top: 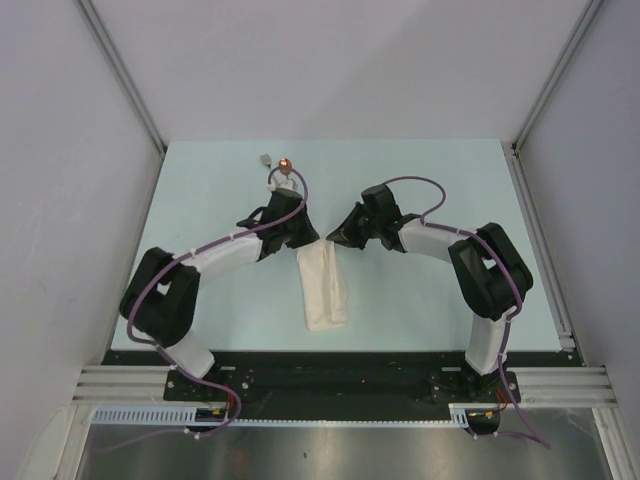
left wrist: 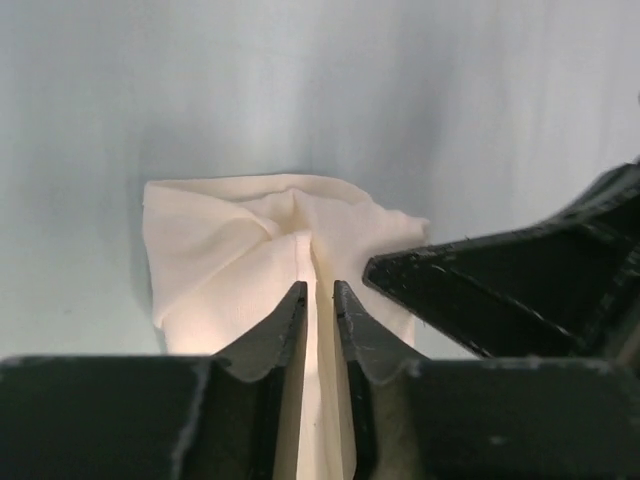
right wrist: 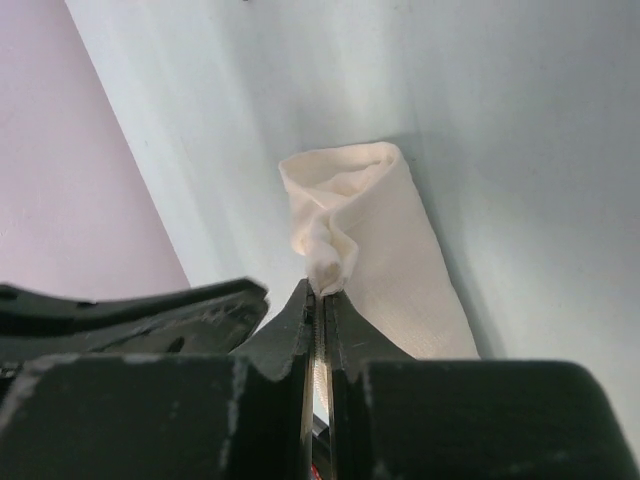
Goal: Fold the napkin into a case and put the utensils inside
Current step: Fold the 2/3-rectangle-folded napkin at the center of the board.
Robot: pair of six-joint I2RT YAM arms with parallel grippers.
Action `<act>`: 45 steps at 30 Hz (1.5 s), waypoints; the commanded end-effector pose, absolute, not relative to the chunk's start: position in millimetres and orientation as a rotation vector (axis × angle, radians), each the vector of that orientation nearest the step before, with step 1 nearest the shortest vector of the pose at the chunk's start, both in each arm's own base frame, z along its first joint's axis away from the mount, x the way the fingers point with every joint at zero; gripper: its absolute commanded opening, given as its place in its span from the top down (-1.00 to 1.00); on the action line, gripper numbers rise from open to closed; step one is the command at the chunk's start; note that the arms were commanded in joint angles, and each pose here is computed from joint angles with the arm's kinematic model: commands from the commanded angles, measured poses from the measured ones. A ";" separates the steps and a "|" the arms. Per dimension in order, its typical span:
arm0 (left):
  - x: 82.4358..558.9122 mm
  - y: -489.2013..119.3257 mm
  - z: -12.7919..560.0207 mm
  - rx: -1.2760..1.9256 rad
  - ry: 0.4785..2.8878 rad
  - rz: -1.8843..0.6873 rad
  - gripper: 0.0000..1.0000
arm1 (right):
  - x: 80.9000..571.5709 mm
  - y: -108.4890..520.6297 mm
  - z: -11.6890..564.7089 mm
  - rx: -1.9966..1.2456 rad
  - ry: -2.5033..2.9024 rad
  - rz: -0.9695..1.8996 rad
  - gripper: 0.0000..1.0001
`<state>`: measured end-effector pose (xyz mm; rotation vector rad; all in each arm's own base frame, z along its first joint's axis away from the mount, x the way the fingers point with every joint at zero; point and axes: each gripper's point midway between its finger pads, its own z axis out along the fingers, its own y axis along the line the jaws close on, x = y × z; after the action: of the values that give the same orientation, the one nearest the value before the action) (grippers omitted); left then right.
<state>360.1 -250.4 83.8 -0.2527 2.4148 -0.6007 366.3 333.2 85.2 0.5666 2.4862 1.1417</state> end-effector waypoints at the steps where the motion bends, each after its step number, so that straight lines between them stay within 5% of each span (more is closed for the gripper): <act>1: 339.9 -231.5 91.0 -0.301 2.409 -0.584 0.63 | 373.4 334.8 114.6 0.548 2.409 1.195 1.00; 10: 349.4 -249.2 59.3 -0.248 2.416 -0.652 0.85 | 372.6 339.4 120.4 0.546 2.402 1.192 1.00; 31: 352.3 -268.1 56.2 -0.225 2.395 -0.786 0.82 | 373.0 368.7 114.4 0.692 2.374 1.304 1.00; 45: 324.5 -194.7 67.6 -0.327 2.417 -0.441 0.78 | 373.4 372.4 96.8 0.755 2.398 1.273 1.00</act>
<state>329.6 -225.4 79.8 -0.2788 2.4070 -0.5923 365.1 361.7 86.8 0.7492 2.4473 1.2465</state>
